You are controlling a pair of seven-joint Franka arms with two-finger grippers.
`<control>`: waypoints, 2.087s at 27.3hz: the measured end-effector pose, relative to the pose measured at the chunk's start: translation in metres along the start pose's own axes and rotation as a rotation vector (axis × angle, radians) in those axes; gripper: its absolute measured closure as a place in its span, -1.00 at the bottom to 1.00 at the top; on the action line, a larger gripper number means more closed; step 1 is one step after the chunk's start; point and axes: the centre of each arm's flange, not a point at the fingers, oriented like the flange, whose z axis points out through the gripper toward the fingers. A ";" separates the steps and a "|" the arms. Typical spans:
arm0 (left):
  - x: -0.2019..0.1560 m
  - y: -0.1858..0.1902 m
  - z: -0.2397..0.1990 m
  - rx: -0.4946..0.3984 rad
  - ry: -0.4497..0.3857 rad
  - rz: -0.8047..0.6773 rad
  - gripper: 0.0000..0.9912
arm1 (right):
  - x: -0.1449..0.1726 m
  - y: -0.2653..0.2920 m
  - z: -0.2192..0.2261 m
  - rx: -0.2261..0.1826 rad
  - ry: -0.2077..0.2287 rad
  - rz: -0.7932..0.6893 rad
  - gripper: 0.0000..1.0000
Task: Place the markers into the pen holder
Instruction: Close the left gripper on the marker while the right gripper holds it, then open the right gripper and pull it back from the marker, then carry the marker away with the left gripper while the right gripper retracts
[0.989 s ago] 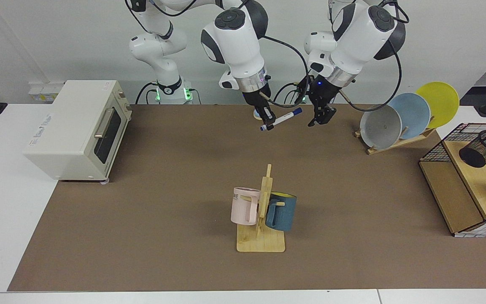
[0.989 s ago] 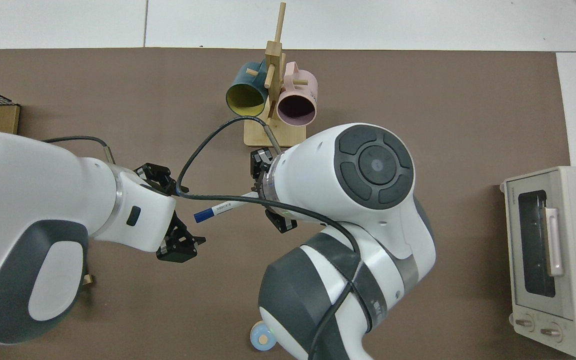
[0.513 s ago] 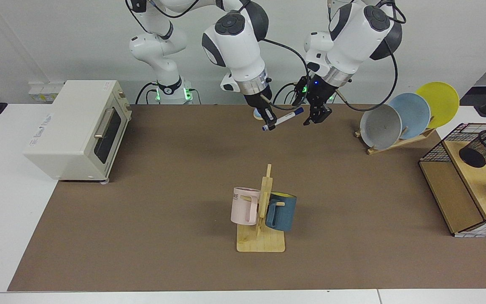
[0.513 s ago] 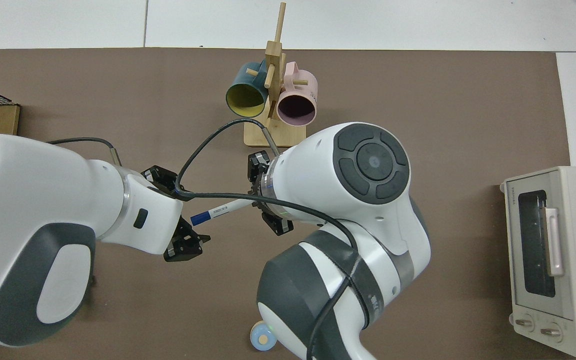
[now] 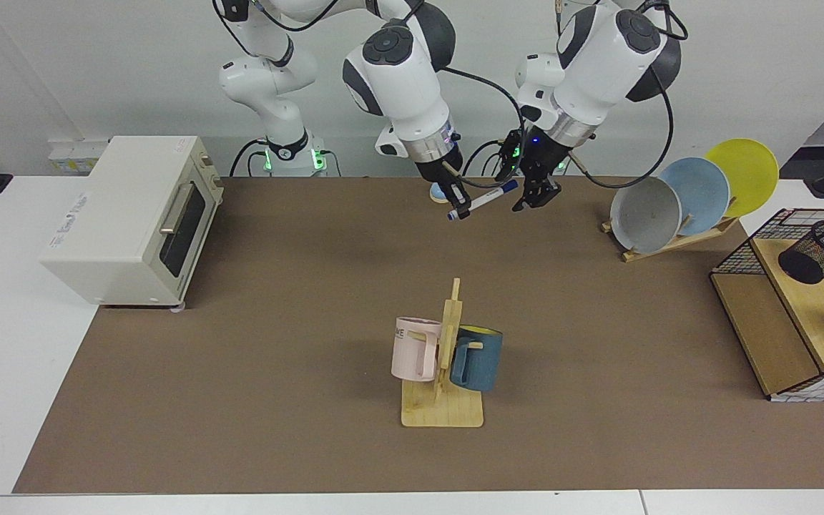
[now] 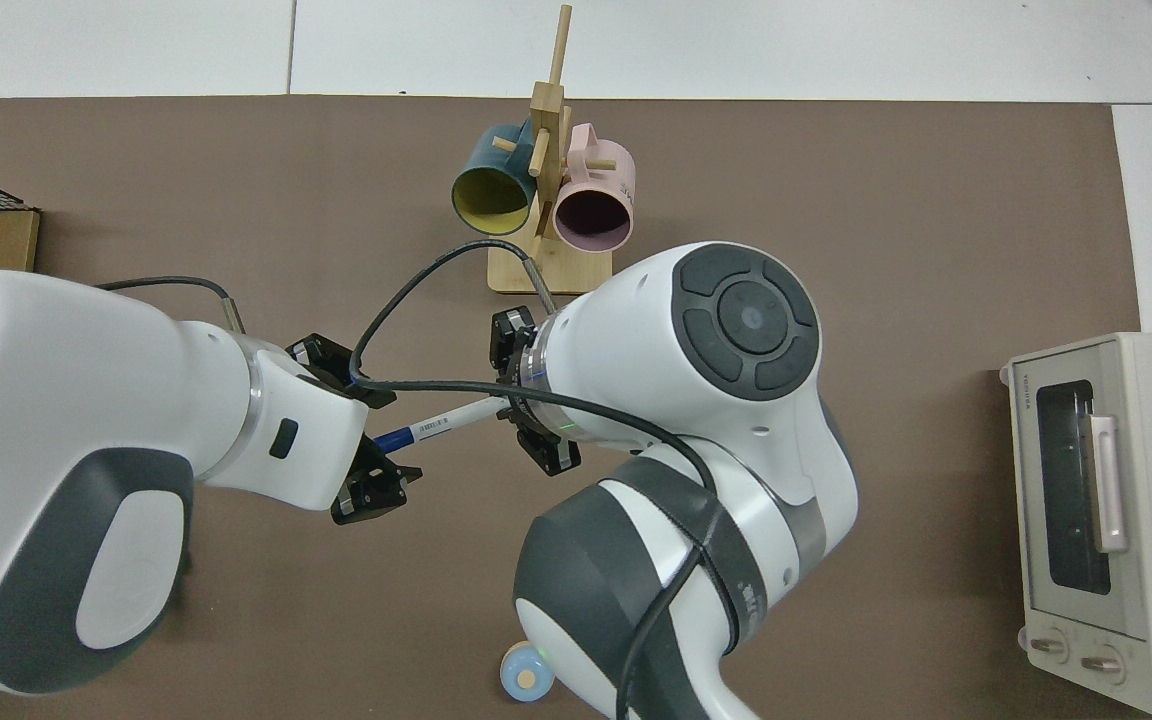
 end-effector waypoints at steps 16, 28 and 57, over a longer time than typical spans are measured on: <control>0.006 0.006 0.002 0.008 -0.001 -0.017 0.64 | 0.002 0.001 0.004 -0.005 0.003 0.005 0.67; 0.005 0.005 0.003 0.022 -0.019 -0.010 0.64 | 0.001 0.001 0.005 -0.005 0.002 0.004 0.15; -0.063 -0.045 -0.016 0.188 -0.259 -0.056 0.64 | 0.212 0.013 -0.091 -0.286 0.173 -1.012 -1.00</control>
